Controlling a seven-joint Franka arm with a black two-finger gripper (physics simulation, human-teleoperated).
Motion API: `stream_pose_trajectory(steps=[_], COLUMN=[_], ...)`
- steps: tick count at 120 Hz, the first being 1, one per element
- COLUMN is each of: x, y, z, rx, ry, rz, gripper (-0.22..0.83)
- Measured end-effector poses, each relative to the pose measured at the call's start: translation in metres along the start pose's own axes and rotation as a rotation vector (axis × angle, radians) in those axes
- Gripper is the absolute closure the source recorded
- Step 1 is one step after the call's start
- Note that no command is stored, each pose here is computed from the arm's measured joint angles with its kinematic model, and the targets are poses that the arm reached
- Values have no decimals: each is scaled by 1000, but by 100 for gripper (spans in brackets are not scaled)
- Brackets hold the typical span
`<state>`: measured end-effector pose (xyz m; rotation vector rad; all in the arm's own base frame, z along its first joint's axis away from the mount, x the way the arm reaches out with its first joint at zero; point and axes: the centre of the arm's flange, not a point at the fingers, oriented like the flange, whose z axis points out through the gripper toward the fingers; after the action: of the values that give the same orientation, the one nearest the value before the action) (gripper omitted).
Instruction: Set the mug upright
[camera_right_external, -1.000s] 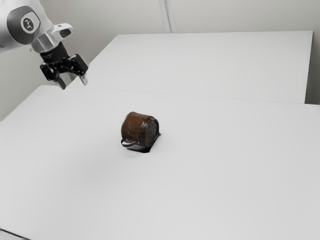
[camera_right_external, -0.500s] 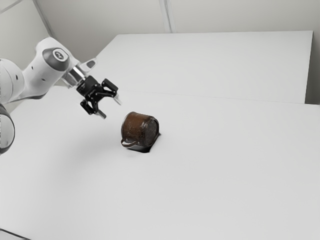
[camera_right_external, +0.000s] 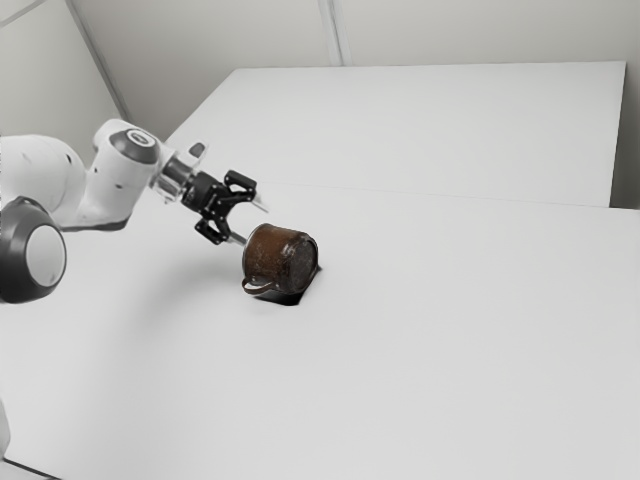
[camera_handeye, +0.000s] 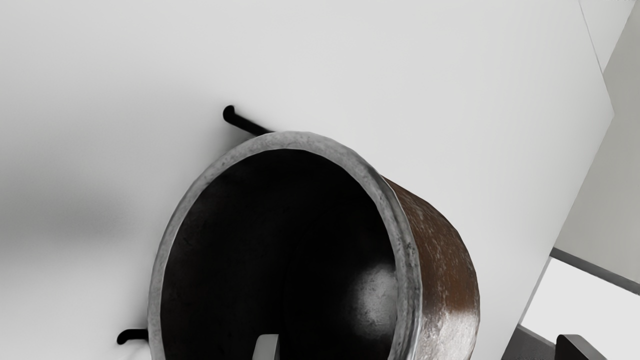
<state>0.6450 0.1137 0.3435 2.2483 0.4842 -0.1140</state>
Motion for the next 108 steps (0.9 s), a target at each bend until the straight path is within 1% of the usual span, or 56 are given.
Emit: stream_pose_trajectory(steps=[25,39,44,58,67,100,108], x=[2,1,1,2,2,2,0], y=[3,3,3,3,4,18,25], z=[34,43,43,42,41,37,36], rx=[-91,-133,-137,-127,-121,-112,-99], ry=[-29,-30,-30,-29,-28,-19,-19], rz=[-1,-6,-4,11,21,59,74], gripper=[0,1,8,40,53,72,74])
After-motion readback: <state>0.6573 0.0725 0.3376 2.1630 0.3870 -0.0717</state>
